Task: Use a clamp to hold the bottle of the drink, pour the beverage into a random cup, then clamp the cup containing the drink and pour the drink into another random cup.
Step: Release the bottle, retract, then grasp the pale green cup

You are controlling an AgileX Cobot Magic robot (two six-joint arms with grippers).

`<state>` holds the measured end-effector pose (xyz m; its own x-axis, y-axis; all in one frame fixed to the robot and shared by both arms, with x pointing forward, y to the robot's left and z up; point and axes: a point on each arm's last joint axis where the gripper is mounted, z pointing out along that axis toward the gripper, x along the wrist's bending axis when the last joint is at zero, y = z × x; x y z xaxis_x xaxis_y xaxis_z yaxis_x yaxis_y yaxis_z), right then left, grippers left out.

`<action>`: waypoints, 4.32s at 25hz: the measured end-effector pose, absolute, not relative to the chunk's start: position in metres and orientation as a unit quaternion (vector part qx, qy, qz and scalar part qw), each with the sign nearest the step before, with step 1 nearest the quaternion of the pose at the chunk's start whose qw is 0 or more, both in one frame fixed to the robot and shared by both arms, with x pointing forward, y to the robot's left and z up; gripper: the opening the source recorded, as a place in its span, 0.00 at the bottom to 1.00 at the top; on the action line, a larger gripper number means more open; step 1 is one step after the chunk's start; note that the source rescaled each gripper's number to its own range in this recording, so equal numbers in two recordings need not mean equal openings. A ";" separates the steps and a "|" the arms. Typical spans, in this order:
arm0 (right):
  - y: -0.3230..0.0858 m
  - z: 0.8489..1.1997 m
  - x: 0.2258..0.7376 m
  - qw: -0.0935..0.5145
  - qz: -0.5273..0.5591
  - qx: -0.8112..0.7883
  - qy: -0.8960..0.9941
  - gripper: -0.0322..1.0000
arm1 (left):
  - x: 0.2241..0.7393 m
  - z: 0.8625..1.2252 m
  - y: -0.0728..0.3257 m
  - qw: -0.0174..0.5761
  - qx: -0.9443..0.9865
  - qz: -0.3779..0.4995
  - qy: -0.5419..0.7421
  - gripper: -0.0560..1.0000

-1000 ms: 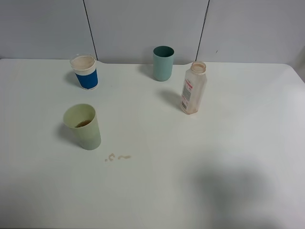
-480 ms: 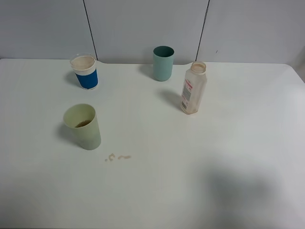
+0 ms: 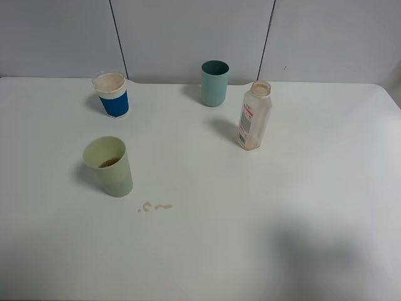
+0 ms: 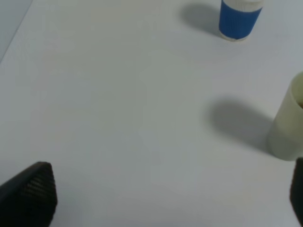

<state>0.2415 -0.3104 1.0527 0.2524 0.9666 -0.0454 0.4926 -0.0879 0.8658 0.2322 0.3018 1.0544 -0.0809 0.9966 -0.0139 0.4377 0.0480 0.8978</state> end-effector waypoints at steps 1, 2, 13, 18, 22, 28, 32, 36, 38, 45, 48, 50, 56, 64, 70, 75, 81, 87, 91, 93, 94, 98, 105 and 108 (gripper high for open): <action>-0.310 1.053 0.236 0.423 0.294 0.680 0.522 1.00 | 0.232 1.054 0.302 0.363 0.573 0.385 0.626 1.00; -0.309 1.053 0.231 0.440 0.286 0.692 0.496 1.00 | 0.232 1.054 0.302 0.363 0.573 0.385 0.626 1.00; -0.309 1.053 0.232 0.428 0.305 0.671 0.523 1.00 | 0.232 1.054 0.302 0.363 0.573 0.385 0.626 1.00; -0.309 1.053 0.232 0.422 0.313 0.660 0.536 1.00 | 0.232 1.054 0.302 0.363 0.573 0.385 0.626 1.00; -0.309 1.053 0.232 0.422 0.313 0.660 0.536 1.00 | 0.232 1.054 0.302 0.363 0.573 0.385 0.626 1.00; -0.309 1.053 0.232 0.422 0.313 0.660 0.536 1.00 | 0.232 1.054 0.302 0.363 0.573 0.385 0.626 1.00; -0.310 1.053 0.232 0.418 0.319 0.652 0.546 1.00 | 0.232 1.054 0.302 0.363 0.573 0.385 0.626 1.00; -0.310 1.053 0.233 0.405 0.335 0.631 0.571 1.00 | 0.232 1.054 0.302 0.363 0.573 0.385 0.626 1.00; -0.310 1.053 0.233 0.399 0.342 0.621 0.581 1.00 | 0.232 1.054 0.302 0.363 0.573 0.385 0.626 1.00; -0.310 1.053 0.234 0.397 0.344 0.618 0.585 1.00 | 0.232 1.054 0.302 0.363 0.573 0.385 0.626 1.00; -0.310 1.053 0.234 0.397 0.344 0.618 0.585 1.00 | 0.232 1.054 0.302 0.363 0.573 0.385 0.626 1.00; -0.310 1.053 0.234 0.397 0.344 0.618 0.585 1.00 | 0.232 1.054 0.302 0.363 0.573 0.385 0.626 1.00; -0.310 1.053 0.234 0.397 0.344 0.618 0.585 1.00 | 0.232 1.054 0.302 0.363 0.573 0.385 0.626 1.00; -0.310 1.053 0.234 0.397 0.344 0.618 0.585 1.00 | 0.232 1.054 0.302 0.363 0.573 0.385 0.626 1.00; -0.310 1.053 0.234 0.397 0.344 0.618 0.585 1.00 | 0.232 1.058 0.299 0.378 0.575 0.388 0.613 1.00; -0.310 1.053 0.234 0.397 0.344 0.618 0.585 1.00 | 0.249 1.082 0.295 0.449 0.549 0.422 0.565 1.00; -0.310 1.053 0.234 0.397 0.344 0.618 0.585 1.00 | 0.296 1.080 0.295 0.417 0.584 0.369 0.590 1.00; -0.310 1.053 0.234 0.397 0.344 0.618 0.585 1.00 | 0.334 1.077 0.291 0.415 0.619 0.343 0.572 1.00; -0.310 1.053 0.234 0.397 0.344 0.618 0.585 1.00 | 0.345 1.077 0.292 0.409 0.631 0.360 0.551 1.00; -0.310 1.053 0.234 0.397 0.344 0.618 0.585 1.00 | 0.348 1.077 0.293 0.406 0.633 0.365 0.549 1.00; -0.310 1.053 0.234 0.397 0.344 0.618 0.585 1.00 | 0.349 1.077 0.293 0.404 0.633 0.368 0.548 1.00; -0.310 1.053 0.234 0.397 0.344 0.618 0.585 1.00 | 0.352 1.070 0.296 0.398 0.630 0.387 0.543 1.00; -0.310 1.053 0.234 0.397 0.344 0.618 0.585 1.00 | 0.352 1.037 0.286 0.411 0.645 0.356 0.537 1.00; -0.310 1.053 0.234 0.397 0.344 0.618 0.585 1.00 | 0.351 1.026 0.279 0.432 0.648 0.332 0.533 1.00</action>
<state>0.2336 -0.3103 1.0527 0.0799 0.9960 -0.0393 0.4490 -0.0008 0.8935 0.3508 0.2785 1.0258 0.2122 0.9768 -0.0303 0.4040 -0.0594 0.9128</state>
